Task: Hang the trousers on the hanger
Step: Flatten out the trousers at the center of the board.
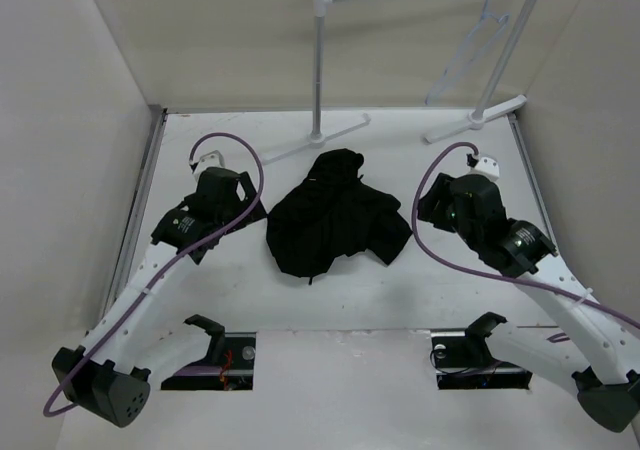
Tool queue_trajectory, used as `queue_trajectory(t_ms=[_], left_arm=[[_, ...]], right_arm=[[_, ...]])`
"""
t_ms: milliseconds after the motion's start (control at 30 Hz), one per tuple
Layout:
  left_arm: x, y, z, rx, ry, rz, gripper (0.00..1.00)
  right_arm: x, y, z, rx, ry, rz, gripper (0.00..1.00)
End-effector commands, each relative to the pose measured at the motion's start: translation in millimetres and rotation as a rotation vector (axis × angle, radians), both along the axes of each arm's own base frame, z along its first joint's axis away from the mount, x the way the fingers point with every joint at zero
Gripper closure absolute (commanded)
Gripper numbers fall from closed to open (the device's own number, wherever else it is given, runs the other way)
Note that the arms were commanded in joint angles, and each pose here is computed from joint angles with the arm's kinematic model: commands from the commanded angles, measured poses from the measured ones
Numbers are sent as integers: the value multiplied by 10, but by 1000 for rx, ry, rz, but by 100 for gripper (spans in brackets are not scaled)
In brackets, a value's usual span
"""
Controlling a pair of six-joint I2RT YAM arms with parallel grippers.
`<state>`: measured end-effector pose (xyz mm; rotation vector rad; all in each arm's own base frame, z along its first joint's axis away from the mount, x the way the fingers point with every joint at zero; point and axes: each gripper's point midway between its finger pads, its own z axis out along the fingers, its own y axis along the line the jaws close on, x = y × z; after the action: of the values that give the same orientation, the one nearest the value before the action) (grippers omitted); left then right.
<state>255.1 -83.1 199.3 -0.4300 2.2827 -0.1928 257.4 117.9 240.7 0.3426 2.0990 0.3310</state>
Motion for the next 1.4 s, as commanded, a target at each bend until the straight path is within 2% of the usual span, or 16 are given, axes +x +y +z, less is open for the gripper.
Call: queue_trajectory(t_ms=[0,33,167,233,300,400,433,500,600,700,767,933,1100,1367], left_arm=[[41,-55,128,-17,-44,-26,13],[43,-47,137,-23,-48,-25,13],[13,14,107,-41,-43,-23,15],[-6,55,99,-67,-57,-13,19],[-31,102,103,-99,-75,-2,30],[-77,260,-2,-120,-48,59,64],[-120,301,-94,-124,-14,80,72],[-215,370,-276,-138,48,131,78],[-323,360,-462,-176,87,161,76],[-373,277,-588,-220,98,159,58],[-402,129,-657,-259,119,116,45],[-434,-150,-789,-310,135,45,32],[-476,-451,-921,-369,164,-20,29],[-460,-810,-1153,-437,190,-73,26]], right_arm=[[81,88,265,36,-72,29,40],[88,118,300,35,-78,39,46],[122,335,408,37,-73,118,82],[145,462,441,38,-58,161,92],[182,626,500,45,-51,204,98],[261,990,640,48,-54,307,100],[297,1131,668,43,-49,339,100],[367,1407,658,29,-34,393,97],[419,1815,535,9,7,481,94],[465,2206,311,-14,59,551,88],[554,2313,117,-47,87,543,75],[733,2392,-324,-106,154,515,52],[849,2380,-669,-157,216,484,44],[1027,2412,-1050,-180,280,425,43]])
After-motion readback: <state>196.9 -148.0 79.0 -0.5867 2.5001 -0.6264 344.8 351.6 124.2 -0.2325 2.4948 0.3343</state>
